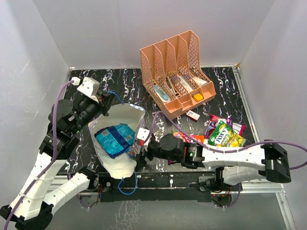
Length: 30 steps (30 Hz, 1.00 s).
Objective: Take the snacks out of the paper bag
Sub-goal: Adjust the paper bag at the center of the board.
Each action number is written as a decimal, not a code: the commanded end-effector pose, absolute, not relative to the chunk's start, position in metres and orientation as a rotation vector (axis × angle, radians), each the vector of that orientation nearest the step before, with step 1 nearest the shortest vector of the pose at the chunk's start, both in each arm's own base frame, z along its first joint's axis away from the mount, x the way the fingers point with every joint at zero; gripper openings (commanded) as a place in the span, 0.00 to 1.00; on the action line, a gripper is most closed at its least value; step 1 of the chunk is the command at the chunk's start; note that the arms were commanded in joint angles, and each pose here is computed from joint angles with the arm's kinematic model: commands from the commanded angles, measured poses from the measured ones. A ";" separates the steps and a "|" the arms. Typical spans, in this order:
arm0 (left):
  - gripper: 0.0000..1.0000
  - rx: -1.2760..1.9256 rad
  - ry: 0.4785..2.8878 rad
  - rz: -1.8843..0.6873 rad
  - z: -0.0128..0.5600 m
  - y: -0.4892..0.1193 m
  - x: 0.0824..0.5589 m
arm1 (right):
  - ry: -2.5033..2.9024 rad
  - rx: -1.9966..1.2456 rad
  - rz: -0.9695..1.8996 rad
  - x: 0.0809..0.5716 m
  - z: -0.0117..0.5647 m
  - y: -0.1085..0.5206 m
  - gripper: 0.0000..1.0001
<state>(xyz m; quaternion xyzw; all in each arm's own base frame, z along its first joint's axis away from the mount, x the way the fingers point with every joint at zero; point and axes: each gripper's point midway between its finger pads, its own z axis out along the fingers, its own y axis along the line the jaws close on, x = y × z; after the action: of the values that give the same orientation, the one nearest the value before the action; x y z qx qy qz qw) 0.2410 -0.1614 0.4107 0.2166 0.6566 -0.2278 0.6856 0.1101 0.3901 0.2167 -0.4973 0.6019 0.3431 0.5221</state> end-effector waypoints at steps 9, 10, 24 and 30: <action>0.00 -0.019 1.438 -0.061 0.442 -0.080 0.310 | 1.624 -0.568 0.734 0.166 0.291 0.348 0.88; 0.00 -0.035 1.436 -0.009 0.444 -0.077 0.320 | 1.629 -0.520 0.721 0.169 0.294 0.337 0.90; 0.00 -0.133 1.352 0.122 0.514 -0.048 0.432 | 1.648 -0.266 0.717 0.176 0.313 0.267 0.94; 0.00 -0.122 1.370 -0.020 0.511 -0.062 0.416 | 1.659 -0.309 0.706 0.176 0.309 0.277 0.94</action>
<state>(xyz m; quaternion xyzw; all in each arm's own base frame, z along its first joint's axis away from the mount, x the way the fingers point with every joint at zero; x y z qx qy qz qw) 0.4551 -0.0586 0.4377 -0.0319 0.7060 0.0694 0.7040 0.1737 0.2741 0.3026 -0.1434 0.7209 0.3026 0.6067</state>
